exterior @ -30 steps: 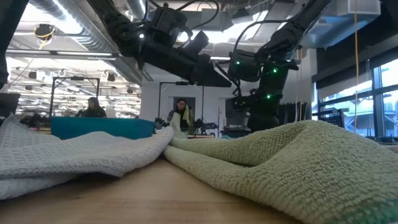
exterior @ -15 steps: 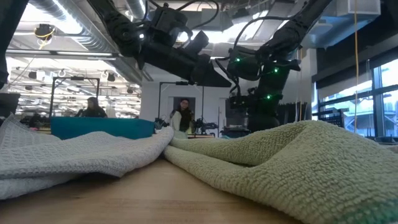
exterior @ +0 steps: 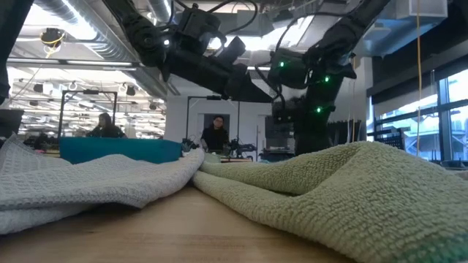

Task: Fold microfiber towels
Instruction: Fold the blue towel

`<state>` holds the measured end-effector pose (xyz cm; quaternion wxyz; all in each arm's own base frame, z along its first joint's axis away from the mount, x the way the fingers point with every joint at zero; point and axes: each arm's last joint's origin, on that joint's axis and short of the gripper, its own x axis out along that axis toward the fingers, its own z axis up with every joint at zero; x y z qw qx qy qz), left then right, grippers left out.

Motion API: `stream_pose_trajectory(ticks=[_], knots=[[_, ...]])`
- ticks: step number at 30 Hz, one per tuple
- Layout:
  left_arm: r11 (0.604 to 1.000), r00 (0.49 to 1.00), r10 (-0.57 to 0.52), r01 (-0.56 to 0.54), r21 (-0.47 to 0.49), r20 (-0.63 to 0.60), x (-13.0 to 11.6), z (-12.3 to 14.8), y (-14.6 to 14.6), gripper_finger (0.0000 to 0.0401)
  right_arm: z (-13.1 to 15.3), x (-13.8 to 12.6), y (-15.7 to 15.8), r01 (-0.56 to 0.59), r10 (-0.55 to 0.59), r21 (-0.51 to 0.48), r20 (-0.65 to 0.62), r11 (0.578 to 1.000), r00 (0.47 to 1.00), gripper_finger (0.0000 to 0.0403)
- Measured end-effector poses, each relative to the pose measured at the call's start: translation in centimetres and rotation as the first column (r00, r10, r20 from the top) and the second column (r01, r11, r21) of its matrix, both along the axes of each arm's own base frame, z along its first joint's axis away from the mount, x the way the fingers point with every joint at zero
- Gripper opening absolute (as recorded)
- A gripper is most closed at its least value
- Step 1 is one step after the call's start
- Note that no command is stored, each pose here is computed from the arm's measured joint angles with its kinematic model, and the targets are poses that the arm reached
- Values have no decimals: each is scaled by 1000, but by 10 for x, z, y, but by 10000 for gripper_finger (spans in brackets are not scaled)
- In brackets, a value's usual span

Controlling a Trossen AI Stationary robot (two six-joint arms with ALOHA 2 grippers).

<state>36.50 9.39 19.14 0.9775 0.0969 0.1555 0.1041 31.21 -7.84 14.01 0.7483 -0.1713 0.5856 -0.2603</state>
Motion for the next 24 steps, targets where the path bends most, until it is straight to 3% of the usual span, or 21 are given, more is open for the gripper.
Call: stream_pose_trajectory(ticks=[8, 12, 18, 24], knots=[[1000, 1000, 3, -3, 1, 0, 0, 0, 0, 105, 35, -9, 24, -91, 91, -49, 8, 995, 996, 6], [1000, 1000, 3, -3, 1, 0, 0, 0, 0, 105, 43, -16, 34, -128, 128, 15, 5, 992, 992, 3], [1000, 1000, 3, -3, 0, 0, 0, 0, 0, 105, 28, -18, 44, -210, 211, 245, 21, 946, 977, 7], [1000, 1000, 7, -7, -10, 7, 0, 0, 0, 105, 0, -25, 52, -231, 237, 275, 10, 933, 971, 6]])
